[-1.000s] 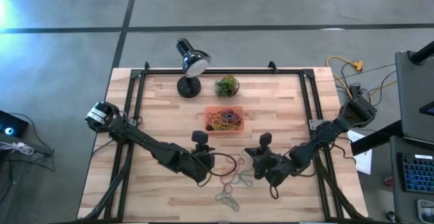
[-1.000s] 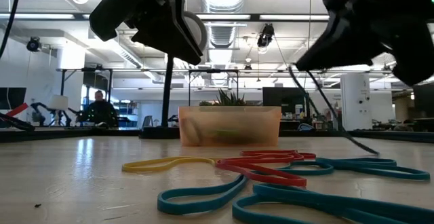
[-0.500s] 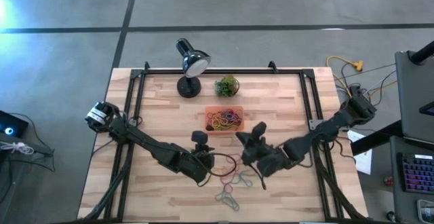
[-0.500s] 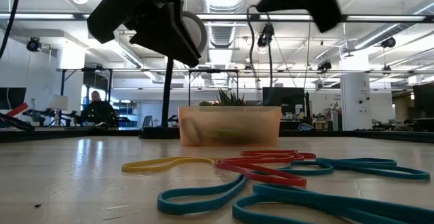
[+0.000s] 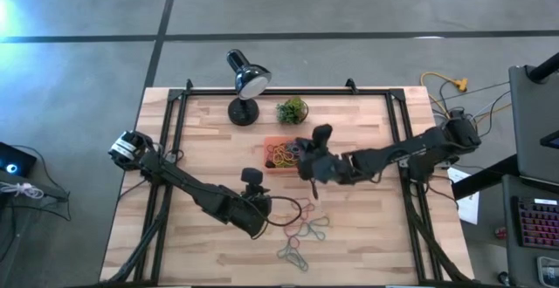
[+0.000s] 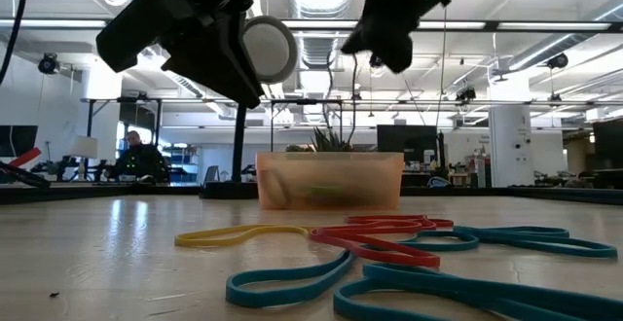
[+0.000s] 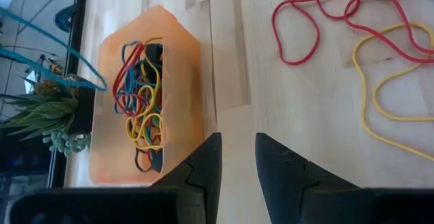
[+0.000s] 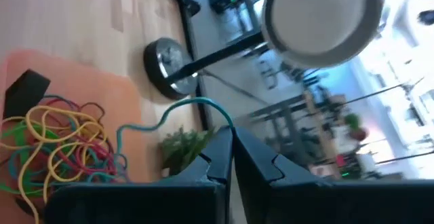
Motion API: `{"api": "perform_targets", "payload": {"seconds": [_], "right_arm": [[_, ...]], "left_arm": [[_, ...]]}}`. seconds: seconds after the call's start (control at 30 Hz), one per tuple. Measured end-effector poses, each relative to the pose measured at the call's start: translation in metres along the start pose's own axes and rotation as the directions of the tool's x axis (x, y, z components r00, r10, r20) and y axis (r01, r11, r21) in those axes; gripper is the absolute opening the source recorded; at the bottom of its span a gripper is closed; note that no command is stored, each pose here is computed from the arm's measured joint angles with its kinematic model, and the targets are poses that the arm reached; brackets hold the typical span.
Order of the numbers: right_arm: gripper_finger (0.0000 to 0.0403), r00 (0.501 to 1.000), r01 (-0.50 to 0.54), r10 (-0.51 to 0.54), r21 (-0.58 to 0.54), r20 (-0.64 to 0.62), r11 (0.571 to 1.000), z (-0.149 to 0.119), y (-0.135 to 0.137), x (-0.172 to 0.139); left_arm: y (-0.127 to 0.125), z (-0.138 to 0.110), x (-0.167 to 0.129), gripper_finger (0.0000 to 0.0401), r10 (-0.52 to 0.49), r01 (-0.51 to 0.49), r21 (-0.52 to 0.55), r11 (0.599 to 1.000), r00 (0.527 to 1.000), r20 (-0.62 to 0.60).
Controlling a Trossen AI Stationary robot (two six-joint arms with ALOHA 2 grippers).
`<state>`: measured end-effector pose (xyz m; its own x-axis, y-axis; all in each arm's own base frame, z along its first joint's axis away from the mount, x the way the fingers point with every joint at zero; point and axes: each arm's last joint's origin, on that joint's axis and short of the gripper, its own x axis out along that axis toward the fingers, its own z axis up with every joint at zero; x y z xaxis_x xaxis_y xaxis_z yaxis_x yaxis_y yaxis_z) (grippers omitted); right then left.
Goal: Pick and place rubber bands into bin
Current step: Put the blue rubber band into the orange bin
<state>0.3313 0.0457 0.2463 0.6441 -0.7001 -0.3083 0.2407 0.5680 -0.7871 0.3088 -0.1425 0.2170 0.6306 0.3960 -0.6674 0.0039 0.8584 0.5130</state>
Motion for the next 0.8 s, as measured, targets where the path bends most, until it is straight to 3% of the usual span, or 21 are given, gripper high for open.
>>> {"api": "perform_targets", "payload": {"seconds": [0.33,0.47,0.8], "right_arm": [[0.0009,0.988,-0.131,0.144,0.182,-0.062,0.975,-0.039,-0.006,0.040],[0.0009,0.981,-0.147,0.172,0.233,-0.091,0.961,-0.053,-0.004,0.046],[0.0009,0.937,-0.296,0.339,0.319,-0.087,0.900,-0.078,0.011,0.049]], "left_arm": [[0.000,-0.001,0.000,0.0075,0.000,0.000,0.002,1.000,1.000,-0.003],[0.000,-0.001,0.000,0.0075,0.000,0.000,0.002,1.000,1.000,-0.002],[0.000,0.000,0.000,0.0075,0.000,0.000,0.000,1.000,1.000,0.000]]}}
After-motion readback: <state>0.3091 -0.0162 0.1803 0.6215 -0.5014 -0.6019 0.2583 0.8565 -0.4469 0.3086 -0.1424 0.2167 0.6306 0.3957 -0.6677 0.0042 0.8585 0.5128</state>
